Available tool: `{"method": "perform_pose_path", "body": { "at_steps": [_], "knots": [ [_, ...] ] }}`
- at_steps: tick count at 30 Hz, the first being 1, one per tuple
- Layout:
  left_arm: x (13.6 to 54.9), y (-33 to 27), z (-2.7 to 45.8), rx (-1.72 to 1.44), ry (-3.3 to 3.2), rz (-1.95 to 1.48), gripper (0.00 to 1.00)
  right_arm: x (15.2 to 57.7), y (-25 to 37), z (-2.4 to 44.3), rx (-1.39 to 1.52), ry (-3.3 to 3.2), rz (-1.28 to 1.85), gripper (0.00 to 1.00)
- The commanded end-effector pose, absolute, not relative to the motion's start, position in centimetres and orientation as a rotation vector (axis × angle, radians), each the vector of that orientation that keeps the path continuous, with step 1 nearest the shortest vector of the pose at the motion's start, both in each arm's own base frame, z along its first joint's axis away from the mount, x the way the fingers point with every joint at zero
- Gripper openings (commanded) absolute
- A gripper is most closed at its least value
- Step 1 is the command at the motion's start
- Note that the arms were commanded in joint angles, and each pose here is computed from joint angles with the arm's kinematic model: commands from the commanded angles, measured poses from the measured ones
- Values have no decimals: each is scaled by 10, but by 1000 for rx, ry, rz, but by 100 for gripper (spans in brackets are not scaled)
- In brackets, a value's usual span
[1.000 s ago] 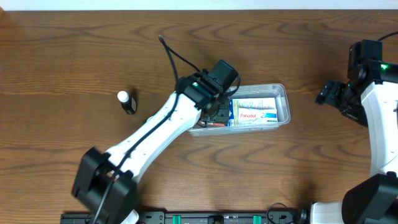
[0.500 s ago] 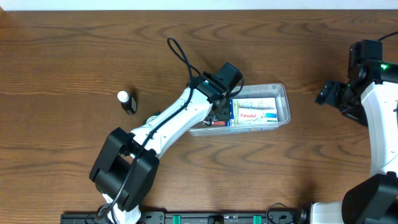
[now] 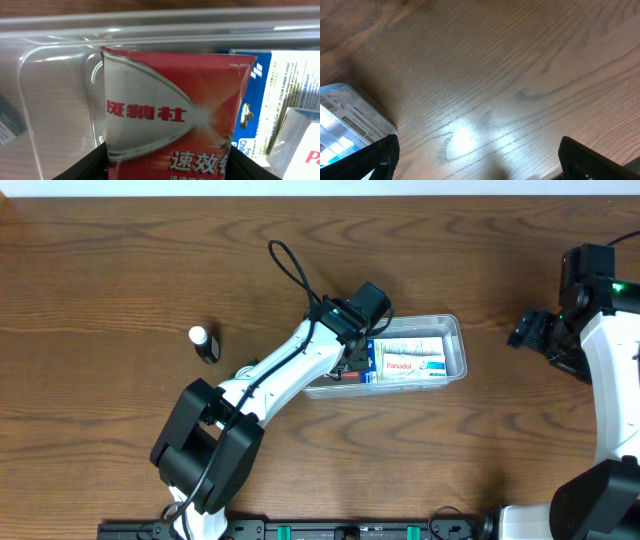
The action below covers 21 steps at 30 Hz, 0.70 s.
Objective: Pack container
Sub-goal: 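Lower the red box into the container's left end and release it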
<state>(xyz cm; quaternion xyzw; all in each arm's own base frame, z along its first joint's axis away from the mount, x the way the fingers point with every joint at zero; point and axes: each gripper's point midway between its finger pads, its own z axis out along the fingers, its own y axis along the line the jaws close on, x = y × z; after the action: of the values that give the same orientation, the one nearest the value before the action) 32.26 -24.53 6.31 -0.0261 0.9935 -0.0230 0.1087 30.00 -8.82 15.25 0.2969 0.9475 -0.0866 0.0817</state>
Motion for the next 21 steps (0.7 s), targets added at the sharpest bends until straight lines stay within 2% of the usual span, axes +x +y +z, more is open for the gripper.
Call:
{"method": "perform_pose_path", "body": {
  "at_steps": [1, 12, 15, 21],
  "knots": [
    [326, -242, 59, -114, 2912, -33, 61, 299, -91, 154, 903, 2822, -268, 99],
    [326, -243, 59, -112, 2912, -34, 62, 299, -91, 153, 902, 2822, -268, 99],
    [326, -242, 59, -112, 2912, -34, 67, 299, -91, 153, 903, 2822, -268, 99],
    [326, -243, 59, -112, 2912, -34, 68, 299, -91, 153, 903, 2822, -268, 99]
  ]
}}
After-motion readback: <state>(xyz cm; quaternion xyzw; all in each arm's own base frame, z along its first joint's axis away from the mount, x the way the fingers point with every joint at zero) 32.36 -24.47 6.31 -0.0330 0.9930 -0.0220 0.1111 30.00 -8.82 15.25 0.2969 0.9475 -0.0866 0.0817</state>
